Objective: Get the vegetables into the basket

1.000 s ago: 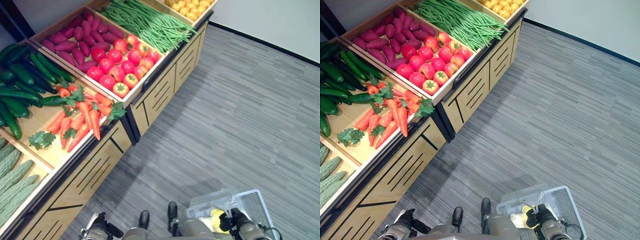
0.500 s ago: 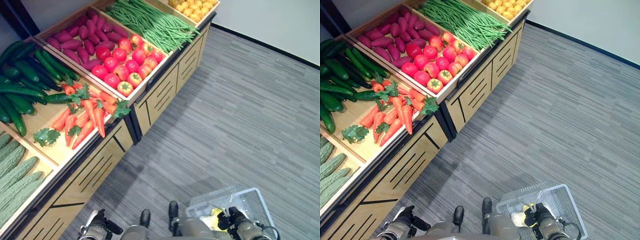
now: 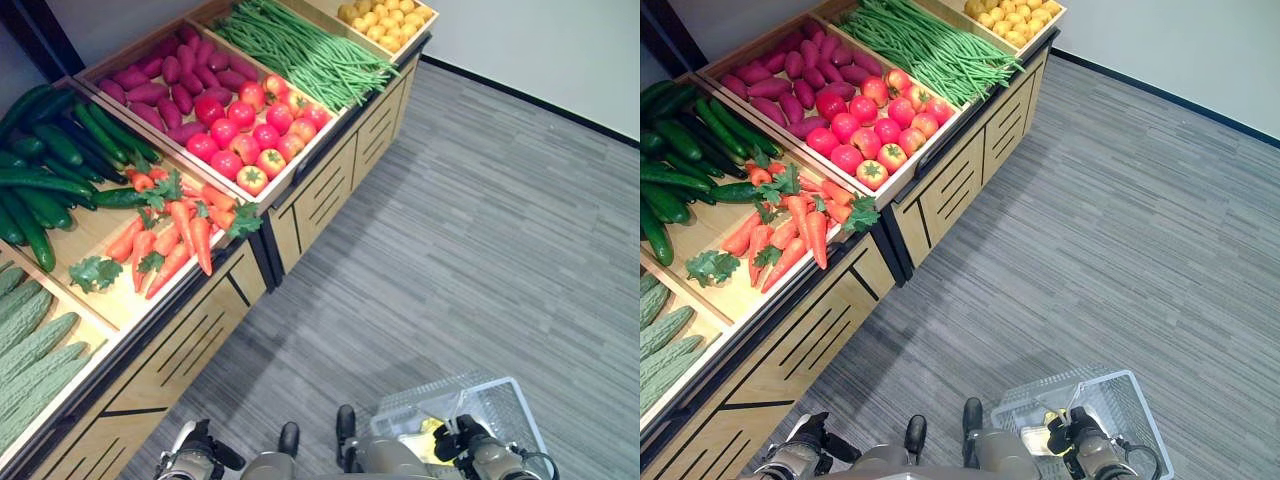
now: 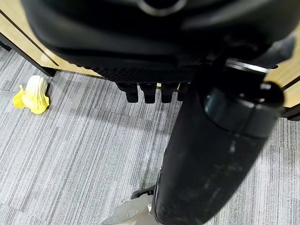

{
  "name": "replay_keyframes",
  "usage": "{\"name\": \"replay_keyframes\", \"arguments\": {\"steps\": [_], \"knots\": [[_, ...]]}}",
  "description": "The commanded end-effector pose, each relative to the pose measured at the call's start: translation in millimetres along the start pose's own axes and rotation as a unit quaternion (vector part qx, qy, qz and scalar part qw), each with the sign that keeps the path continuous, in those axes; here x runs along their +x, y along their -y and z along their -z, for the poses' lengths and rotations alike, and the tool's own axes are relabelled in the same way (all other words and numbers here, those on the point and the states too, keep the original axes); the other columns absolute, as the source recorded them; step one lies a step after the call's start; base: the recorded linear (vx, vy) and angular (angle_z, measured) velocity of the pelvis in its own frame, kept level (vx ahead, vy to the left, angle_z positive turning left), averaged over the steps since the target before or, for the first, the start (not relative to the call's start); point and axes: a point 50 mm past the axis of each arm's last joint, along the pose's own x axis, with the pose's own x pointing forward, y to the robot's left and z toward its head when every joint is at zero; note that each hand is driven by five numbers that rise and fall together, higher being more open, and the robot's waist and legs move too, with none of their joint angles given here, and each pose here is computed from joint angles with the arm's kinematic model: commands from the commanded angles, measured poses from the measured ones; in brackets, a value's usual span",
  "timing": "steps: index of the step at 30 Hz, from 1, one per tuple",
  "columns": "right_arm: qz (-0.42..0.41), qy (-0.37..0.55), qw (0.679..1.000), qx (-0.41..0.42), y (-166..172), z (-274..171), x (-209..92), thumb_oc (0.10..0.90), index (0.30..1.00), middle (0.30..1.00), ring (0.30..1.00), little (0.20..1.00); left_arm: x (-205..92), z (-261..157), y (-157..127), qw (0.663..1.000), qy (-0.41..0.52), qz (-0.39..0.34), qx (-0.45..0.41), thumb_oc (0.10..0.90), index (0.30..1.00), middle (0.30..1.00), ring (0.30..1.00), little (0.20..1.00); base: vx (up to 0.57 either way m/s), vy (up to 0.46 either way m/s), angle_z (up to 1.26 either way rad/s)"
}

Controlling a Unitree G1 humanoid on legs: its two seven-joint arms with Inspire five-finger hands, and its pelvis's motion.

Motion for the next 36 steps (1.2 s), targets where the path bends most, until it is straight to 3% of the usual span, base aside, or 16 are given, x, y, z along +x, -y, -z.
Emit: {"name": "replay_keyframes", "arguments": {"steps": [1,18,23,36], "knots": [[-0.001,-0.009,1.0,-0.026,-2.0,4.6,-0.4,0.4,0.3,0.3,0.3,0.3,2.5,-0.7,-14.9,1.0,-0.003,-0.027,0.004,0.9,1.0,1.0,1.0,1.0,0.04,-0.022,0.05],[-0.001,0.0,0.999,-0.049,-1.5,4.5,-0.8,0.4,0.3,0.3,0.3,0.3,2.3,-7.2,-14.2,0.999,0.007,-0.03,-0.02,0.9,1.0,1.0,1.0,1.0,0.06,-0.09,0.38],[0.018,-0.02,0.998,-0.051,16.7,18.3,-1.0,0.4,0.3,0.3,0.3,0.3,-1.3,-42.0,-2.0,0.997,0.07,-0.008,0.018,0.9,1.0,1.0,1.0,1.0,-0.13,0.211,1.51],[-0.02,-0.027,0.999,-0.037,-13.9,14.2,-2.8,0.4,0.3,0.3,0.3,0.3,3.3,-18.4,-20.6,0.998,0.031,-0.023,0.039,0.9,1.0,1.0,1.0,1.0,-0.06,0.19,-0.09]]}}
